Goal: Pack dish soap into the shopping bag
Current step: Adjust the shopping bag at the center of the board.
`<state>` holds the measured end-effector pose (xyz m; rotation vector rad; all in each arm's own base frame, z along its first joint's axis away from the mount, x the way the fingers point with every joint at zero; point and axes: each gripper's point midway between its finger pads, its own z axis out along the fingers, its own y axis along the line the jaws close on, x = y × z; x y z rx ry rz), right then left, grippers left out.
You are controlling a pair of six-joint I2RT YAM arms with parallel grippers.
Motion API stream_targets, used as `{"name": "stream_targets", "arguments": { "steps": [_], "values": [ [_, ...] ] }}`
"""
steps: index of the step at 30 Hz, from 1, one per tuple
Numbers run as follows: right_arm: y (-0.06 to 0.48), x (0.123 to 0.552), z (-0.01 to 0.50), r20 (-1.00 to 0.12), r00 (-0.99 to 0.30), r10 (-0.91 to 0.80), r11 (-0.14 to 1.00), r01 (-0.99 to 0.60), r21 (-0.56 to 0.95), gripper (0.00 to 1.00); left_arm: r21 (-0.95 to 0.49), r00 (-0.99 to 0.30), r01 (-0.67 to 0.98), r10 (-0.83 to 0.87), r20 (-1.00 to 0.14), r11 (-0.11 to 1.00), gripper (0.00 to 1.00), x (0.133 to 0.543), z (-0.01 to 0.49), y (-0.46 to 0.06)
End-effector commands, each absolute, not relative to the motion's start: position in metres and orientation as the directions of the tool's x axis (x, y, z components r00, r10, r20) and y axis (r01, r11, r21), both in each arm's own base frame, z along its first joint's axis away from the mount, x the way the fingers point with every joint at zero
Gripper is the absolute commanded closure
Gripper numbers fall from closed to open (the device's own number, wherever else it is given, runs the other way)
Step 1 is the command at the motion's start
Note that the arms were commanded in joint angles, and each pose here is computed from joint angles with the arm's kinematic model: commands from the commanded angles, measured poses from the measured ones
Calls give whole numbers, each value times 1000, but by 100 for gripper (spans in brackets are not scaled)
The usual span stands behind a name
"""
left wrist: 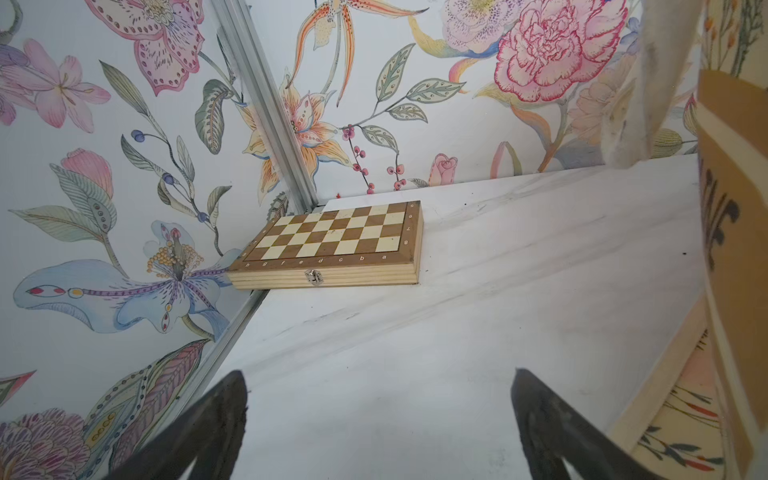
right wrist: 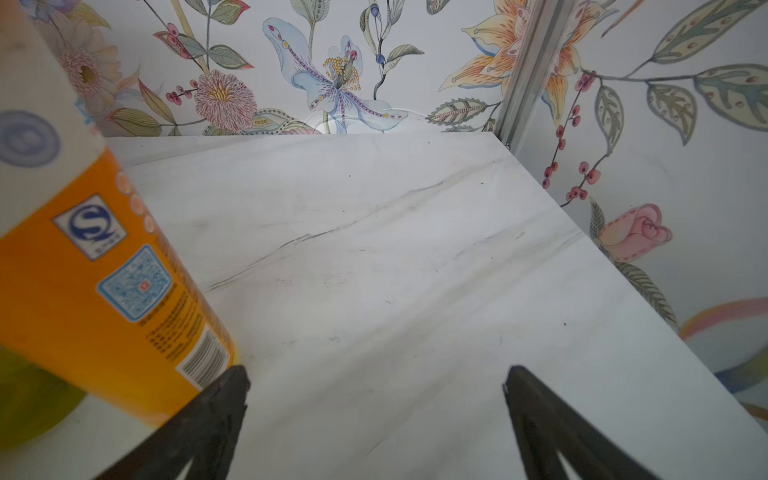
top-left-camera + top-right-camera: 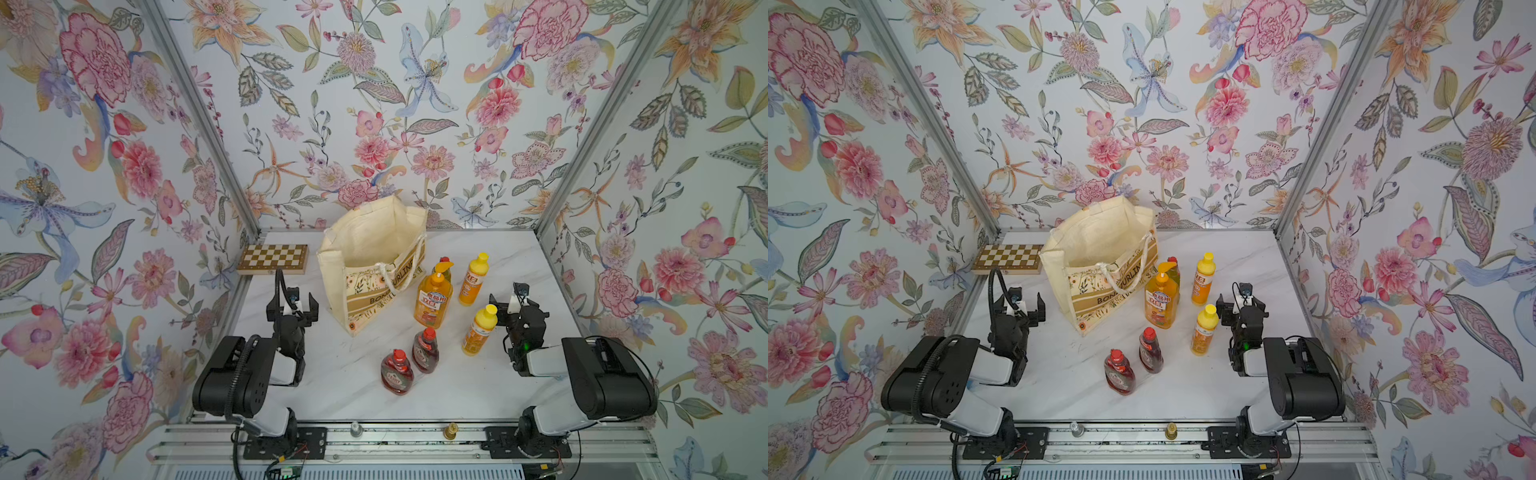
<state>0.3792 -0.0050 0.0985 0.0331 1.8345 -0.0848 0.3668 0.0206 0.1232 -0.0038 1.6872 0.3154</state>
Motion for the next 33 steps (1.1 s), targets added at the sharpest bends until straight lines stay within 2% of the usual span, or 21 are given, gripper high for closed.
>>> {"name": "stream_targets", "arguments": {
  "steps": [1,29,33],
  "values": [
    [-5,386,107,-973,-231,-31,997,64,-47,1,191,-86,-189,178,-980,963,1,373,138,21],
    [-6,385,107,-973,-228,-29,997,61,-44,1,190,-85,-190,176,-981,963,1,372,139,22],
    [-6,384,111,-974,-225,-26,997,59,-40,1,168,-73,-232,155,-985,958,1,367,140,29]
  ]
}}
